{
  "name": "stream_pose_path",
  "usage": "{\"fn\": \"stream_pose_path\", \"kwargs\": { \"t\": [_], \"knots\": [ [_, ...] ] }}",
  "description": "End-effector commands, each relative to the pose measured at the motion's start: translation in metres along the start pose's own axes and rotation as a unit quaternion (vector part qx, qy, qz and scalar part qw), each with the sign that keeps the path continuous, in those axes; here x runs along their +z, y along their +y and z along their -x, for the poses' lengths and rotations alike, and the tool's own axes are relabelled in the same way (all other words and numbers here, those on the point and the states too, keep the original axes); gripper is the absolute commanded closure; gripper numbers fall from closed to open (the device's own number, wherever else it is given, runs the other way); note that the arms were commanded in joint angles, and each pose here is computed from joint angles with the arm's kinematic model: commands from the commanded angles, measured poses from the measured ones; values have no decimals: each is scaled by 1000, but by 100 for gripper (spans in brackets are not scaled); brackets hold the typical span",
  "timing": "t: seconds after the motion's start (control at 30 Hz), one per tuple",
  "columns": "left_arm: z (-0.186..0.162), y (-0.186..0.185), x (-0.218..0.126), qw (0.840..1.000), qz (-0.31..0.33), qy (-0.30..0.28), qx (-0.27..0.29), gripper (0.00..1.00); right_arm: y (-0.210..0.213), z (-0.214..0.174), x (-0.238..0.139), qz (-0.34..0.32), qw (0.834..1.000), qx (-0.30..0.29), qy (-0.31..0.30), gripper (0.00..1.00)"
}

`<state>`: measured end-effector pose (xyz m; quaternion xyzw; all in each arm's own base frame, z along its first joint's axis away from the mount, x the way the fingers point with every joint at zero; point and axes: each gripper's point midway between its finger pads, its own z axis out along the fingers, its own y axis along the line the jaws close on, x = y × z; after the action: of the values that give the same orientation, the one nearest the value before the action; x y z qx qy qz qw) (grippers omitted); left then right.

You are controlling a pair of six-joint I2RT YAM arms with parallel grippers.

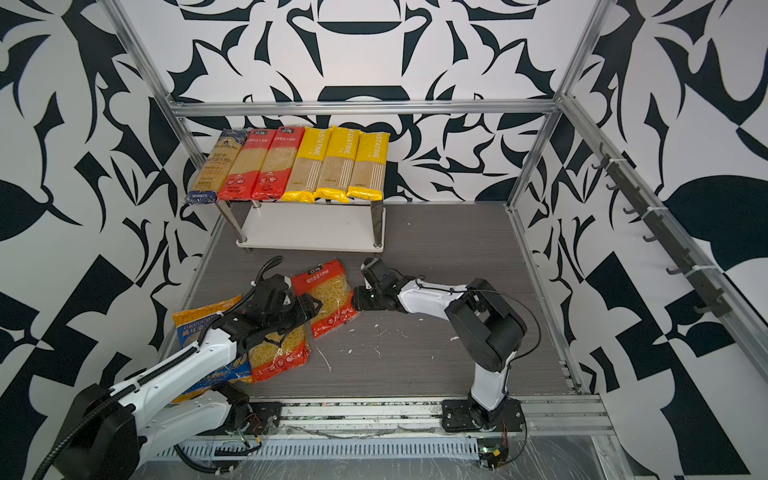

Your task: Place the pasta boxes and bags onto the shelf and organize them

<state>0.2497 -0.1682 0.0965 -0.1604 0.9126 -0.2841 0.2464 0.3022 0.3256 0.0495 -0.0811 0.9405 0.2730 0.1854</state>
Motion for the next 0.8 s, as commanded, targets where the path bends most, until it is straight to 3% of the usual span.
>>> {"fn": "stream_pose_path", "kwargs": {
  "t": [0.0, 0.2, 0.4, 0.57, 0.77],
  "knots": [
    [3, 1, 0, 1000, -2, -10, -4, 24, 25, 8, -3, 42, 999, -19, -5, 58],
    [6, -2, -3, 1000, -3, -13, -2, 24, 22, 1, -9, 52, 999, 4, -15, 84],
    [8, -6, -7, 1000, -5, -15, 5, 24, 4, -10, -24, 30, 999, 30, -34, 98],
    [10, -14, -3, 1000, -15, -8, 6, 24, -20, -25, -44, -1, 997, 56, -51, 100],
    [12, -23, 3, 1000, -24, -2, 7, 24, -62, -70, -68, -46, 991, 116, -44, 100]
  ]
}}
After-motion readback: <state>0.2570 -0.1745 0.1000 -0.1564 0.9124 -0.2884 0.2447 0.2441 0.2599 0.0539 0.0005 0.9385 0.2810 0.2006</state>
